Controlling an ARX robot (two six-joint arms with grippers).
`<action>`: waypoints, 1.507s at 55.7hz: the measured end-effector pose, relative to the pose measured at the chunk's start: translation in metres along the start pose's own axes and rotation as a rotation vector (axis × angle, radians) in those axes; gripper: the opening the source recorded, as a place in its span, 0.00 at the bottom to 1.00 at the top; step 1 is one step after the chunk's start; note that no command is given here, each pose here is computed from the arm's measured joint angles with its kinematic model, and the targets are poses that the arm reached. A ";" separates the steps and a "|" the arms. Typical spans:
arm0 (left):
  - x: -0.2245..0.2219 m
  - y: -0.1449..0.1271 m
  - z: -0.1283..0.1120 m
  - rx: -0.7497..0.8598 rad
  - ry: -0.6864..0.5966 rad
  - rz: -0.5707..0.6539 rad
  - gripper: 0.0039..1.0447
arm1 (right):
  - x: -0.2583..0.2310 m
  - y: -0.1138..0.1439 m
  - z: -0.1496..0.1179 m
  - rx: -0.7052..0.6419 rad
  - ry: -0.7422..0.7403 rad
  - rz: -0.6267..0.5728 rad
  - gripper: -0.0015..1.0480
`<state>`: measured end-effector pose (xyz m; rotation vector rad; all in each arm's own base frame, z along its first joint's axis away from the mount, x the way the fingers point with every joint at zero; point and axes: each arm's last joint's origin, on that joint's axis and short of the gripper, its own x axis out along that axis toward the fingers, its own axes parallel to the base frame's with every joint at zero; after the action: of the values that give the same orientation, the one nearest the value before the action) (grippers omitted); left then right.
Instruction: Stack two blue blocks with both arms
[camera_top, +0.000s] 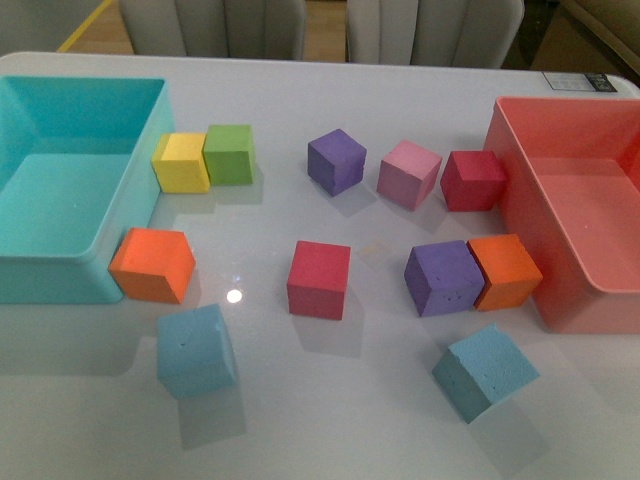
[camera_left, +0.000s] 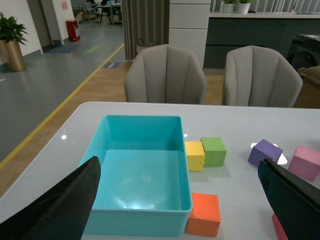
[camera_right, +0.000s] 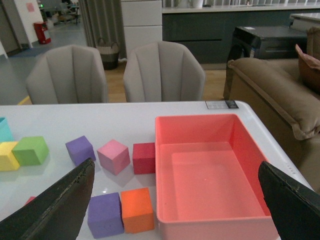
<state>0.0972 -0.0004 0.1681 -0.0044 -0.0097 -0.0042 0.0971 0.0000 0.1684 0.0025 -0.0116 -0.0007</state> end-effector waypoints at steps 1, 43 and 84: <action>0.000 0.000 0.000 0.000 0.000 0.000 0.92 | 0.000 0.000 0.000 0.000 0.000 0.000 0.91; 0.000 0.000 0.000 0.000 0.000 0.000 0.92 | 0.000 0.000 0.000 0.000 0.000 0.000 0.91; 0.000 0.000 0.000 0.000 0.000 0.000 0.92 | 0.128 0.087 -0.105 -0.263 0.930 0.295 0.91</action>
<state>0.0972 -0.0004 0.1681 -0.0044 -0.0097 -0.0038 0.2268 0.0871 0.0656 -0.2622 0.9183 0.2938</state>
